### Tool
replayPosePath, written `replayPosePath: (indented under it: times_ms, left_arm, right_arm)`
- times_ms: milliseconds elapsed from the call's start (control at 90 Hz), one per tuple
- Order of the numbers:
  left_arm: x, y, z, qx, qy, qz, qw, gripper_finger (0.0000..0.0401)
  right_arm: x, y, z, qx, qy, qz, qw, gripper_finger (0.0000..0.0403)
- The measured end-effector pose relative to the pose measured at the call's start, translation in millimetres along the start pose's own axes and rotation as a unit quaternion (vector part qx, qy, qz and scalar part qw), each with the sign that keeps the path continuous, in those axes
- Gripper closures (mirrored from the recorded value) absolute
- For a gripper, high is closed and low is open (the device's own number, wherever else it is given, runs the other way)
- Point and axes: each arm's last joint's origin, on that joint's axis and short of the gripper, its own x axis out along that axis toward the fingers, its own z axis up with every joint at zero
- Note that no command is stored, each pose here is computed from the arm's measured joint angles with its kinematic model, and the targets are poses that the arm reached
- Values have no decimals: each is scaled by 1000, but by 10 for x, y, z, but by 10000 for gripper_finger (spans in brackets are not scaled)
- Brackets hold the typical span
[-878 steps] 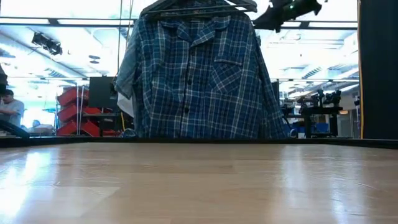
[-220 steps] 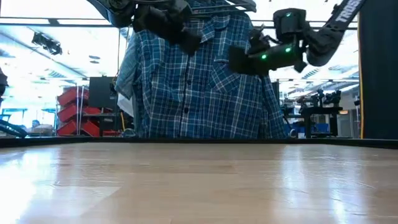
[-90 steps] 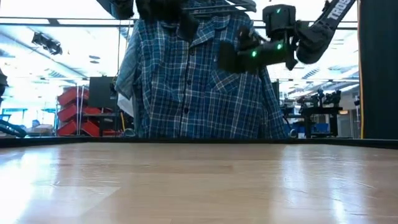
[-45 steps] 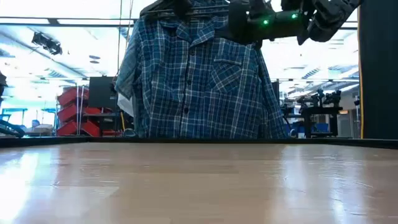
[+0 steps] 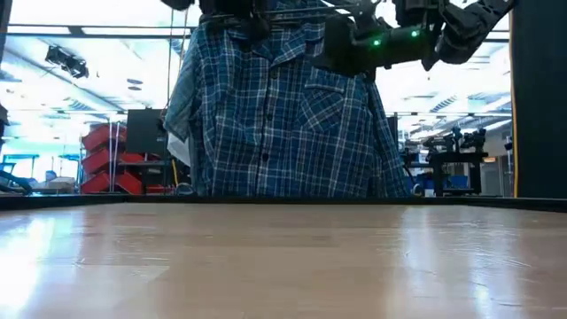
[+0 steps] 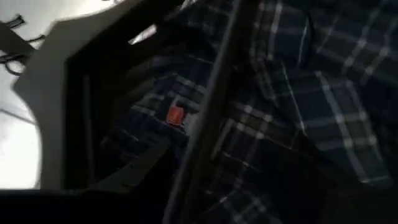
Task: Hang clothes
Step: Unhang the black hanger from the hanging rack
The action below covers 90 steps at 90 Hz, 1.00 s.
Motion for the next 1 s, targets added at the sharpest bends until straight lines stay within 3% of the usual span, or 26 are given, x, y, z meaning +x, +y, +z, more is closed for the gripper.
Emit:
replayPosePath:
  times_ms: [344,622,1000]
  left_arm:
    - [202,-110,-250,3,14,76,997,187]
    - [262,-122,-480,17,42,69,997,187]
    - [270,-130,-491,21,17,61,998,195]
  right_arm:
    - [-1,4,-45,-3,22,2,1000,357]
    - [-2,4,-49,-3,24,2,1000,361]
    - [-1,4,-50,-4,24,2,1000,365]
